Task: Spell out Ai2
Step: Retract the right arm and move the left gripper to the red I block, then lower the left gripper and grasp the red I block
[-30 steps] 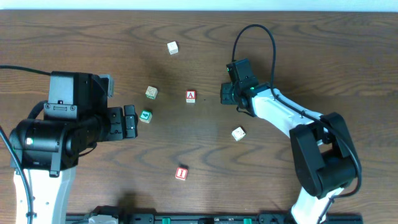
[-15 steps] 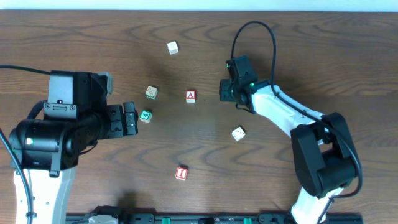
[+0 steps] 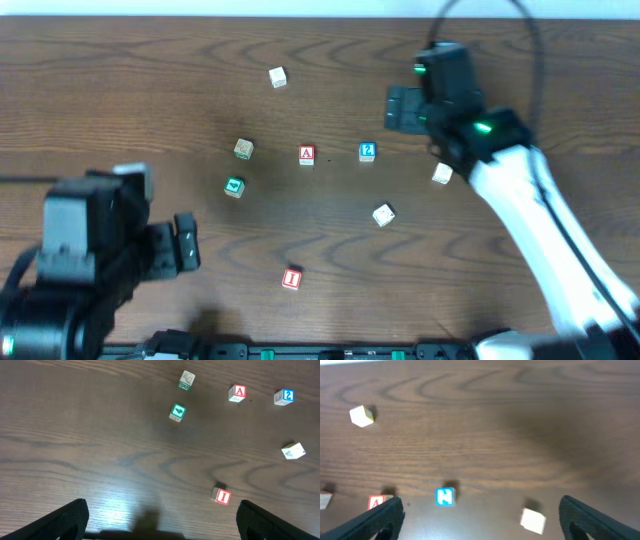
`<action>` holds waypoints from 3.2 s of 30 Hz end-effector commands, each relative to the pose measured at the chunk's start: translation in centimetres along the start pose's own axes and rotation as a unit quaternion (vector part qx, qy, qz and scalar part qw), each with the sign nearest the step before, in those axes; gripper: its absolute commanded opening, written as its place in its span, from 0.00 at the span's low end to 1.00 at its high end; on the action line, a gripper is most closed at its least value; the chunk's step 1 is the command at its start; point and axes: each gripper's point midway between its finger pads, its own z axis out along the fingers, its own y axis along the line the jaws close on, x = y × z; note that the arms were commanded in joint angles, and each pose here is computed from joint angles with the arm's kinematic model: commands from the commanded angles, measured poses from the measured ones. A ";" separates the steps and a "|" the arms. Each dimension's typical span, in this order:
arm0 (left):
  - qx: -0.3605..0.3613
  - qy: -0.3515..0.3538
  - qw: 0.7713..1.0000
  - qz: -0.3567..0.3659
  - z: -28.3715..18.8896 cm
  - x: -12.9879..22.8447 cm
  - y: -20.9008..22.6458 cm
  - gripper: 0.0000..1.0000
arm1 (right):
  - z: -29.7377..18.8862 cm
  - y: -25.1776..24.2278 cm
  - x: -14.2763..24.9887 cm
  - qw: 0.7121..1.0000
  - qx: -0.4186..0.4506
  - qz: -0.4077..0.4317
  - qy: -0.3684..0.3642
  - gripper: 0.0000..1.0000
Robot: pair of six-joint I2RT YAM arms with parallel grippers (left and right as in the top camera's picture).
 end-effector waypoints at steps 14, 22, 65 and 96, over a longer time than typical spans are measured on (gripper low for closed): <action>0.220 0.086 0.953 0.191 0.1 4.9 -8.5 0.95 | -16.7 -5.2 0.8 0.994 -0.020 0.021 -0.106 0.99; 0.150 0.233 0.948 0.154 1.7 8.5 -8.2 0.95 | -16.7 -5.3 1.2 0.995 -0.016 0.011 -0.098 0.99; 0.092 0.170 0.971 0.140 22.4 16.8 -12.2 0.95 | -16.5 -6.2 3.0 0.998 0.004 -0.021 -0.064 0.99; 0.060 0.218 0.969 0.097 23.5 18.6 -11.6 0.34 | -16.5 -6.7 3.1 0.997 0.018 -0.027 -0.063 0.99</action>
